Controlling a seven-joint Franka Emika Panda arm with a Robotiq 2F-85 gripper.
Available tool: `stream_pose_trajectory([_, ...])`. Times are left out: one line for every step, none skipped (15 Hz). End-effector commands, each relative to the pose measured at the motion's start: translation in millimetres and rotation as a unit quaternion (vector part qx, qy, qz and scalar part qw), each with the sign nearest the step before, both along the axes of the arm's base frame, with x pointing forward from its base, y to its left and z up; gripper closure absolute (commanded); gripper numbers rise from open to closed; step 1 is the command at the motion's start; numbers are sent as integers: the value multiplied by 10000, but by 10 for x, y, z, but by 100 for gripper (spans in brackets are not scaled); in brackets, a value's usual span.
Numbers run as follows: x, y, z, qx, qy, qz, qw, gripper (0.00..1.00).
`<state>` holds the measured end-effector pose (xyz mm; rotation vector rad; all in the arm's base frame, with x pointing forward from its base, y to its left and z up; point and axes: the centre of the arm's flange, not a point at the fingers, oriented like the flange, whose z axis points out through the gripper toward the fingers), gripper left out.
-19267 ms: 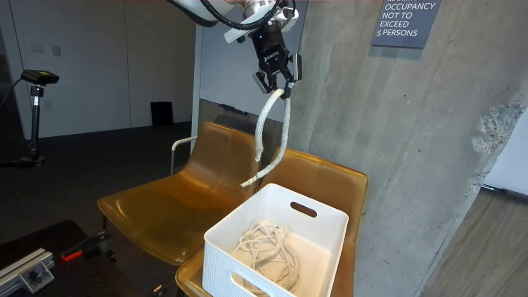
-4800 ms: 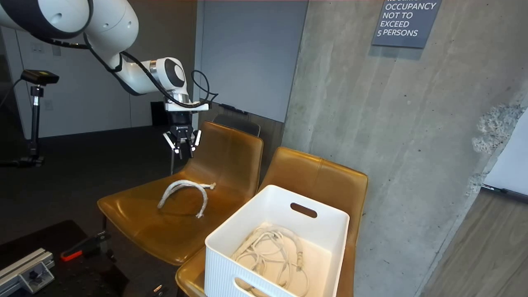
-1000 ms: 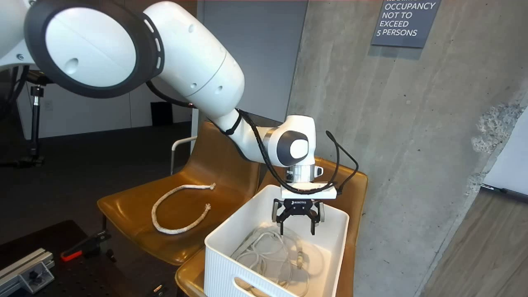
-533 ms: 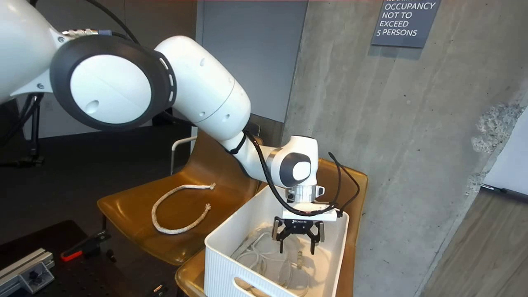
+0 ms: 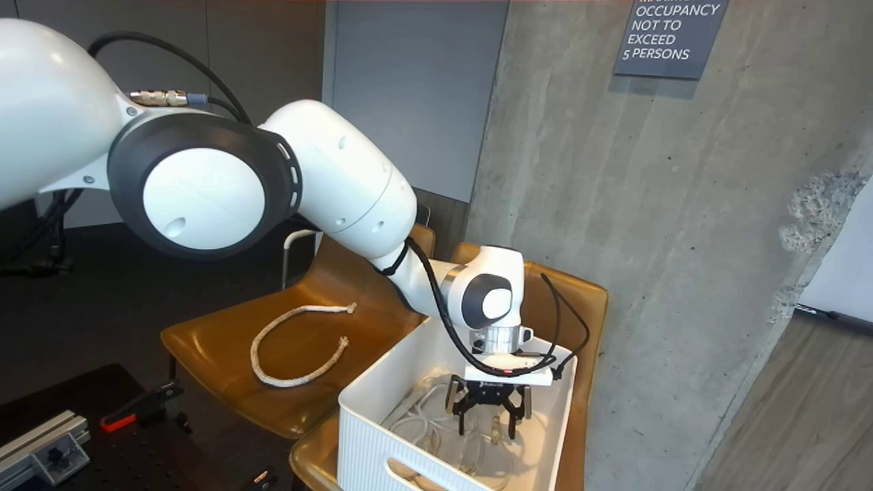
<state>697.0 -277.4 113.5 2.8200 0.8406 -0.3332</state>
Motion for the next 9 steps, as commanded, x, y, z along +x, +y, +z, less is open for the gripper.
stream_pose_trajectory([140, -89, -117, 135, 104, -66, 9998, 9])
stream_pose_trajectory([134, -88, -137, 135, 140, -75, 9998, 28])
stream_pose_trajectory([123, -84, -164, 153, 176, -87, 9997, 34])
stream_pose_trajectory([122, -85, -161, 146, 176, -93, 9997, 42])
stream_pose_trajectory([118, -83, -151, 138, 186, -101, 9997, 50])
stream_pose_trajectory([111, -74, -147, 132, 193, -101, 9997, 57])
stream_pose_trajectory([108, -68, -142, 127, 196, -102, 9997, 66])
stream_pose_trajectory([96, -61, -139, 123, 191, -102, 9997, 72])
stream_pose_trajectory([81, -56, -138, 115, 187, -102, 9997, 81])
